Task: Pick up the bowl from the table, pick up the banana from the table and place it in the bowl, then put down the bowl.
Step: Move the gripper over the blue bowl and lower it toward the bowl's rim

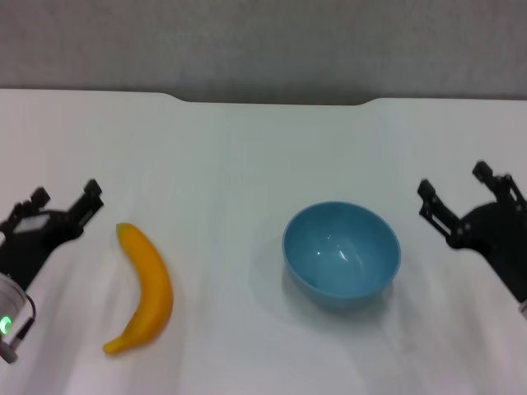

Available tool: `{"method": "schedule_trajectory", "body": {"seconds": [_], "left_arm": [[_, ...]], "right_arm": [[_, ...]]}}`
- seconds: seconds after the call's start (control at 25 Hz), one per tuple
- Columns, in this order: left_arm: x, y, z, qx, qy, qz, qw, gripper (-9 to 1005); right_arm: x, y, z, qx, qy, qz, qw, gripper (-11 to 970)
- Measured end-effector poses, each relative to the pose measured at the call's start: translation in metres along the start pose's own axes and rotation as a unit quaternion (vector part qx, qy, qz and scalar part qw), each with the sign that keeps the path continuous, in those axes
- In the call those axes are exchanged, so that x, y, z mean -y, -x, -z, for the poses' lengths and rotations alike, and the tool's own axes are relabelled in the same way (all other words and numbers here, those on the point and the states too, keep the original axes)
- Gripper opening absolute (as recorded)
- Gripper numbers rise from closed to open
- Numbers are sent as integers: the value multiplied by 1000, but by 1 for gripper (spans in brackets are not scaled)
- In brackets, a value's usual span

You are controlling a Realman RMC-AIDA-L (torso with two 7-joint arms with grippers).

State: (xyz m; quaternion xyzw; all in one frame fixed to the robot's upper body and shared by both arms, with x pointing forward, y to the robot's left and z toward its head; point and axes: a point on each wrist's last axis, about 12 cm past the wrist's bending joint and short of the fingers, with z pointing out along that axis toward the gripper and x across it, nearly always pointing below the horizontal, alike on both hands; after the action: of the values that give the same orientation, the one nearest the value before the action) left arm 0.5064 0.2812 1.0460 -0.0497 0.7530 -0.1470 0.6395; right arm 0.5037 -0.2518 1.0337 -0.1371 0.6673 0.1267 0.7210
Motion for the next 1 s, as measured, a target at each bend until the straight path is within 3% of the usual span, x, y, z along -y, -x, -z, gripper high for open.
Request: {"method": "schedule_trajectory", "body": {"seconds": [0.24, 0.48, 0.64, 0.8, 1.0], "left_arm": [[8, 23, -11, -65, 7, -35, 997, 891], [30, 41, -26, -154, -6, -81, 985, 890], [34, 53, -29, -181, -17, -88, 979, 890], [25, 63, -32, -206, -14, -77, 975, 890], [10, 73, -33, -230, 0, -76, 970, 890]], "right_arm": [[-3, 23, -14, -43, -11, 6, 999, 891], [1, 51, -41, -155, -6, 2, 988, 891], [-2, 70, -58, -228, 4, 11, 974, 891], [3, 92, -70, -276, 11, -2, 961, 891], [23, 107, -78, -311, -3, -47, 949, 891]]}}
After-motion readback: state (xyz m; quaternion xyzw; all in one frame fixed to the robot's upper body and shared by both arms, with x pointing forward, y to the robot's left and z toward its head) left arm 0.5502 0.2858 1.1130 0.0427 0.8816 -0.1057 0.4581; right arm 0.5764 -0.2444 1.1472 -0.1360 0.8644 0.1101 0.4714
